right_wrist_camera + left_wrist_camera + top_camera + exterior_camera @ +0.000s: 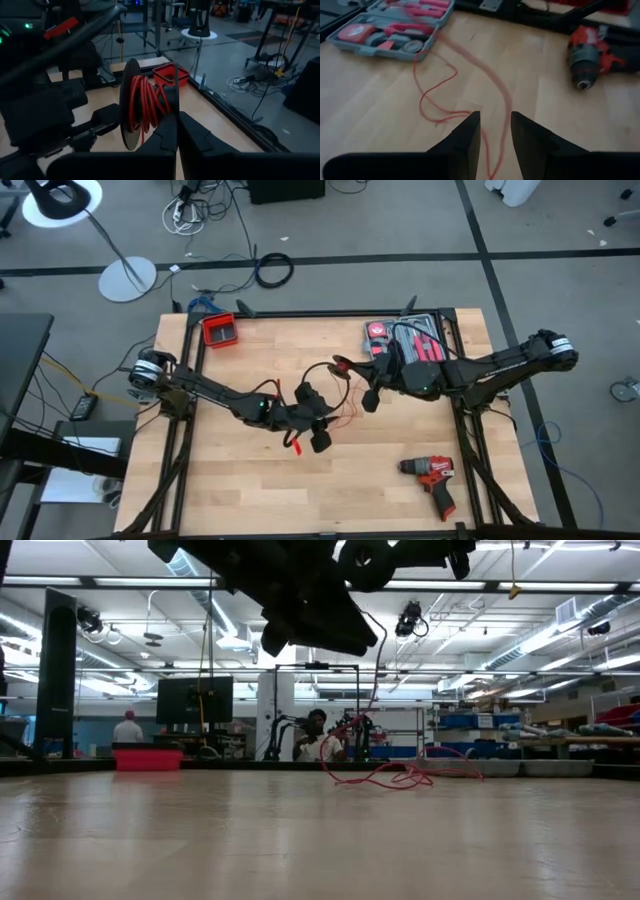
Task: Coil cords
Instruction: Coil the red wire onto the black spool
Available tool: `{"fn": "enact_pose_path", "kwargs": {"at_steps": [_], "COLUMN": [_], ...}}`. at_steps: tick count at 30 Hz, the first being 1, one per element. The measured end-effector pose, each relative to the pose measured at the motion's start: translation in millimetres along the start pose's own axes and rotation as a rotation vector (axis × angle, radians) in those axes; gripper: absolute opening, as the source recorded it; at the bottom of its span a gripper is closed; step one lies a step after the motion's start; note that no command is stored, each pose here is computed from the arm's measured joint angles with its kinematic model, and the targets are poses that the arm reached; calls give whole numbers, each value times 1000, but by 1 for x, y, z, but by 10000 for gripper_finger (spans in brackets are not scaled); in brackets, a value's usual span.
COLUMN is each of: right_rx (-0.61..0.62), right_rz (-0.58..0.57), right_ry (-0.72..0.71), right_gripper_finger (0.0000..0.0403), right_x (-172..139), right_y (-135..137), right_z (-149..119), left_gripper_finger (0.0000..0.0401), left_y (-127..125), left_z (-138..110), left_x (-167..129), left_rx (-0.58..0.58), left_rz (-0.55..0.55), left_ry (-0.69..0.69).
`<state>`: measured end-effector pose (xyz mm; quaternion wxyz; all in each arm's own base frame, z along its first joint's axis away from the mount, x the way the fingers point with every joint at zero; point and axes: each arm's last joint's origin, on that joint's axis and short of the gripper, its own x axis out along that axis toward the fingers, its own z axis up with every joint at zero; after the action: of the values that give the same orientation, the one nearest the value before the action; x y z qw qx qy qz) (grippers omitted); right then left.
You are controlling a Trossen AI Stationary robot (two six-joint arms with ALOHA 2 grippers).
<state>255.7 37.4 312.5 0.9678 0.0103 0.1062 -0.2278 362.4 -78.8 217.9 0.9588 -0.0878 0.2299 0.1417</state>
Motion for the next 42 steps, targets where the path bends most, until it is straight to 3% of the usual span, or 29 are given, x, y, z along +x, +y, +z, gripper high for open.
{"fn": "enact_pose_path", "kwargs": {"at_steps": [8,32,42], "right_rx": [-42,-7,-34], "right_rz": [2,16,17], "right_ry": [-11,-47,-38], "right_gripper_finger": [1,1,1], "right_x": [0,0,14], "right_y": [0,1,11], "right_z": [1,5,-3], "left_gripper_finger": [110,110,110], "left_y": [2,9,9], "left_z": [2,14,16], "left_x": [2,5,5], "left_rx": [19,-32,-21], "left_rz": [-63,-7,10], "left_ry": [18,-96,-120]}}
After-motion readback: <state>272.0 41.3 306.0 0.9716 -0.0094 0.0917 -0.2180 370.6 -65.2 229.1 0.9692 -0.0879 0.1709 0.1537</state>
